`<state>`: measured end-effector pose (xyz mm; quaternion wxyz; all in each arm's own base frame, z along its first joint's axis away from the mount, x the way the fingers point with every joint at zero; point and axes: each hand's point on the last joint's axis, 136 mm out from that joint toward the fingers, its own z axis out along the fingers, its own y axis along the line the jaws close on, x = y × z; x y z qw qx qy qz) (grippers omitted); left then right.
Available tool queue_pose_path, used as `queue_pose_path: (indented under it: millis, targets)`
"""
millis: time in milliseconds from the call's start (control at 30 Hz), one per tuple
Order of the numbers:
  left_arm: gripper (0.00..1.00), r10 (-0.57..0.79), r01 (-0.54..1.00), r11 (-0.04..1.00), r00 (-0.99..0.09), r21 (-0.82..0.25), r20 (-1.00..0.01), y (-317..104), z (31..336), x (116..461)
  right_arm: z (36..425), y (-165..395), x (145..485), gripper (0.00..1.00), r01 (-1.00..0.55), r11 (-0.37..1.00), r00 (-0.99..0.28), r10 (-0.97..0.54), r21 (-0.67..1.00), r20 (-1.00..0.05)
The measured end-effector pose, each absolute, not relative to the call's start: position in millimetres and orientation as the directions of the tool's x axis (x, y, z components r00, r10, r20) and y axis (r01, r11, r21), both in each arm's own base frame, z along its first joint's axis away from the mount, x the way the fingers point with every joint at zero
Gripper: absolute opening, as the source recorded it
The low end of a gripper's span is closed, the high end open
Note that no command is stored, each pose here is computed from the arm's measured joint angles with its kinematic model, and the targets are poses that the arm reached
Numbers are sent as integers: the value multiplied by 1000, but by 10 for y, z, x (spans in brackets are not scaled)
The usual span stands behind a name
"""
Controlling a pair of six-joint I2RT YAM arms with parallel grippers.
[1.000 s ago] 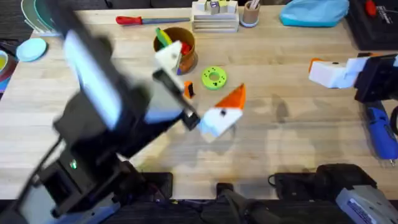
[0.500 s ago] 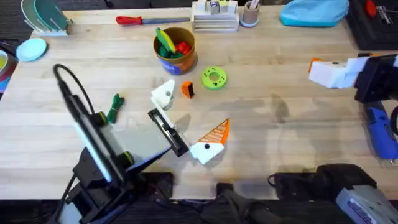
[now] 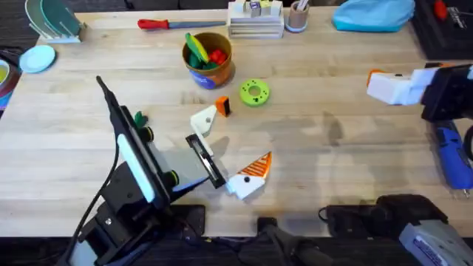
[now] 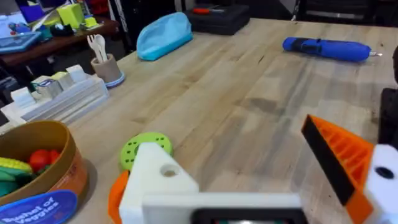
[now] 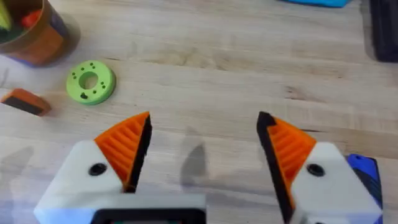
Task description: Pick up the gripper from the table and insert it into the empty holder that is missing its gripper. Then pick up a screw, insert it into the mounting hole, and use the screwdriver to tighten it. Finally, clean up the table by picking up the vegetable and placing it into the bucket.
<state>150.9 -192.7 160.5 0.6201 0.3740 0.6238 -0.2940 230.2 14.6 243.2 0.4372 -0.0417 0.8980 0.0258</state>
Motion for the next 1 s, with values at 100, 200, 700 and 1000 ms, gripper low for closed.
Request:
queue_pose_path:
  millis: [100, 200, 700, 1000]
  targets:
    - [993, 102, 831, 547, 49, 97, -994, -1927, 1605, 1509, 2416, 146, 2290, 991, -97, 995, -621, -52, 11, -782]
    - [993, 102, 831, 547, 49, 97, -994, -1927, 1605, 1509, 2362, 146, 2245, 992, -97, 995, -643, -52, 13, -764]
    - [992, 102, 831, 547, 49, 97, -994, -1927, 1605, 1509, 2369, 31, 2257, 991, -159, 973, -623, -229, -166, -748]
    - [993, 102, 831, 547, 49, 97, -994, -1927, 1605, 1509, 2456, 546, 2234, 992, -389, 921, -553, -228, 6, -802]
